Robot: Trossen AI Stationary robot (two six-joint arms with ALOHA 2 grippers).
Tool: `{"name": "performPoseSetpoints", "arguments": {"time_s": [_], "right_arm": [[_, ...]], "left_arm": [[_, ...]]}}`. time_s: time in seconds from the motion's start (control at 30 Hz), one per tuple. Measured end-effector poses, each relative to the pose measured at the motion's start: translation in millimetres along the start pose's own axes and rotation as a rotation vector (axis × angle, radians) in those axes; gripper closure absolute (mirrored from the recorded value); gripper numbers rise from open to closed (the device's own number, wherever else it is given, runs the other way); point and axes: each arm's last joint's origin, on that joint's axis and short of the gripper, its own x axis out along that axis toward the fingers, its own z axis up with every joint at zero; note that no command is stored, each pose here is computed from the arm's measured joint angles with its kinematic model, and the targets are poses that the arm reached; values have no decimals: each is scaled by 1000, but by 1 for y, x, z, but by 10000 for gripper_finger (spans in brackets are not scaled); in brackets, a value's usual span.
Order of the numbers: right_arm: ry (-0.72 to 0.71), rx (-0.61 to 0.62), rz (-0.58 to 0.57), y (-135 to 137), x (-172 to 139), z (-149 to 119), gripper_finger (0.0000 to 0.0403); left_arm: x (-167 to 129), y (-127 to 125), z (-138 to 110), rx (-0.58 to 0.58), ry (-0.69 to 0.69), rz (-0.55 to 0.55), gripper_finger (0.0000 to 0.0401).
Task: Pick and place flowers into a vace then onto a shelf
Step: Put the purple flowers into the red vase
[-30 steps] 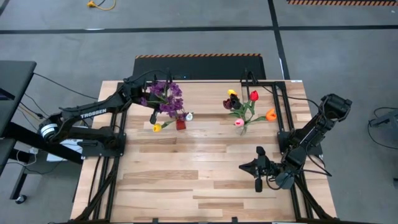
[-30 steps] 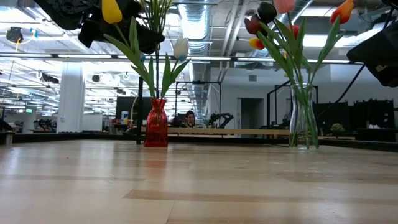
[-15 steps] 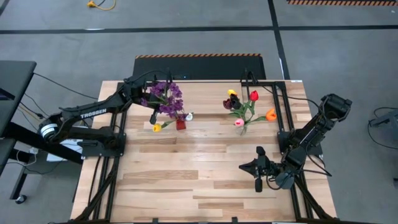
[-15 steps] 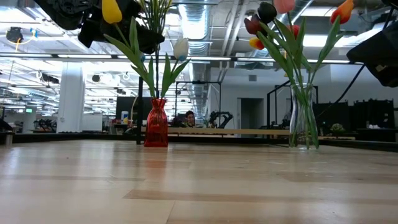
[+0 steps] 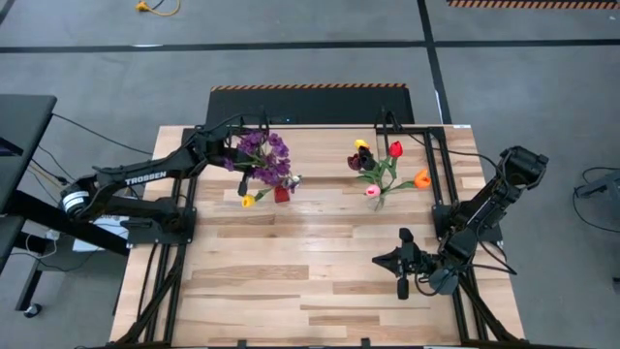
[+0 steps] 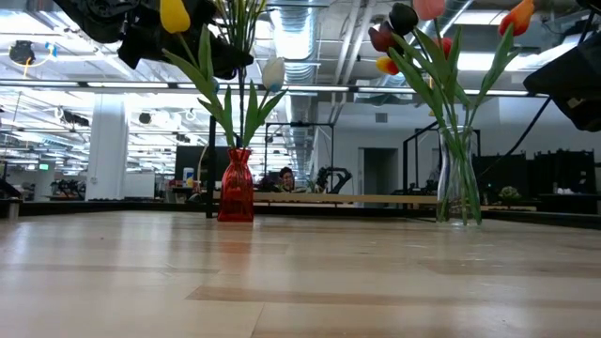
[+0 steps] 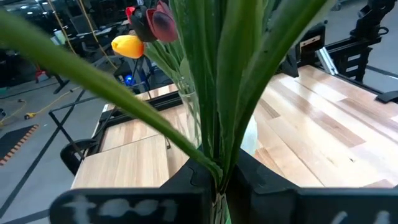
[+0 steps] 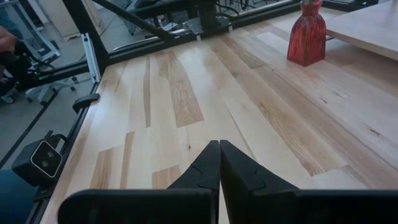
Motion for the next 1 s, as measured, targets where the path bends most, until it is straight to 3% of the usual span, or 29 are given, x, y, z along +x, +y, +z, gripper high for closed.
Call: {"name": "performPoseSetpoints", "arguments": {"time_s": [0.43, 0.7, 1.0], "right_arm": [[14, 0, 16, 0, 0, 0, 403], [14, 0, 17, 0, 0, 0, 403], [14, 1, 16, 0, 0, 0, 403]], "left_arm": [[2, -5, -7, 9, 2, 59, 399], [-5, -13, -27, -49, -46, 99, 399], [-5, -12, -27, -86, -47, 106, 392]]}}
